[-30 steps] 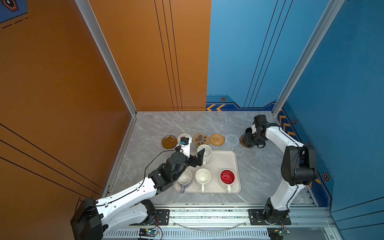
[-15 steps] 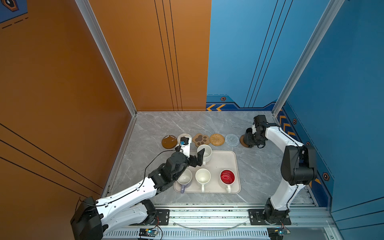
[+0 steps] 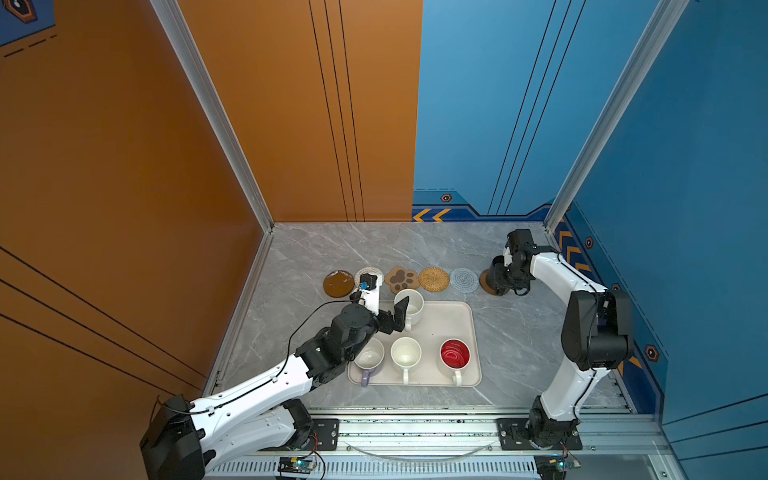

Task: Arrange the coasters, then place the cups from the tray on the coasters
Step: 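Lower the black mug onto the brown cork coaster with the right gripper, then open and raise the right gripper while the left gripper lifts the light blue mug, then hold the light blue mug raised above the tray with the left gripper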

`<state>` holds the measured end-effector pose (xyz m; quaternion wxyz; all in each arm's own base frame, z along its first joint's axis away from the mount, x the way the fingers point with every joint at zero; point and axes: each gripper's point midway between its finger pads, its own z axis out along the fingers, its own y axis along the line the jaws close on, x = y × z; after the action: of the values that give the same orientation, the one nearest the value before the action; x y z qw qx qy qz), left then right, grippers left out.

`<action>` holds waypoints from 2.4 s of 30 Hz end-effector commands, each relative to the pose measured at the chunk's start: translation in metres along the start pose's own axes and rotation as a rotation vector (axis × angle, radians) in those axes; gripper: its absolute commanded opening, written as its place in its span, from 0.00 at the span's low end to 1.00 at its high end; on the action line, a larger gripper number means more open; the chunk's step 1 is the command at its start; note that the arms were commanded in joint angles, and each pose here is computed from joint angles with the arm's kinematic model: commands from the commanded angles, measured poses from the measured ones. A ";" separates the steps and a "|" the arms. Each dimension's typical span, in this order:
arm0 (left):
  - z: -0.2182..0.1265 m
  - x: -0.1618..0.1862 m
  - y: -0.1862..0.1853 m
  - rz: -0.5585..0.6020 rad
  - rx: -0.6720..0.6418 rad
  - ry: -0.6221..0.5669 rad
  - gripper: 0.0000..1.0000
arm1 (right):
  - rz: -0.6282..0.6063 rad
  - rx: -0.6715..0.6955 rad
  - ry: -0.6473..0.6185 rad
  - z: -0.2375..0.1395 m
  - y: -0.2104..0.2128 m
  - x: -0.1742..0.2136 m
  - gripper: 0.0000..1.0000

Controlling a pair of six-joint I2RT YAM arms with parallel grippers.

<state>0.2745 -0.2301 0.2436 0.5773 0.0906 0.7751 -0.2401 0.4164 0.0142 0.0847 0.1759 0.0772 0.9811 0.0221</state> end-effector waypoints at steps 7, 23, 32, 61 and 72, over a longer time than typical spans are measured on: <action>-0.006 -0.016 0.001 -0.009 -0.010 -0.027 0.98 | -0.006 -0.012 -0.077 -0.020 0.006 -0.016 0.49; -0.049 0.012 0.081 -0.025 -0.511 0.330 0.95 | 0.043 0.014 -0.240 -0.089 0.018 -0.001 0.57; -0.051 0.057 0.090 -0.185 -0.589 0.522 0.90 | 0.060 -0.105 -0.492 -0.164 0.068 -0.011 0.58; 0.011 0.122 0.097 -0.302 -0.631 0.673 0.67 | 0.079 -0.340 -0.523 -0.144 0.108 0.010 0.54; 0.024 0.127 0.106 -0.339 -0.628 0.660 0.59 | 0.097 -0.328 -0.496 -0.131 0.099 0.010 0.53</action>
<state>0.3000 -0.1652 0.1036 0.2675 -0.1446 0.9517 -0.0422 0.3726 0.1116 0.2218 0.4300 0.0924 0.8830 0.1640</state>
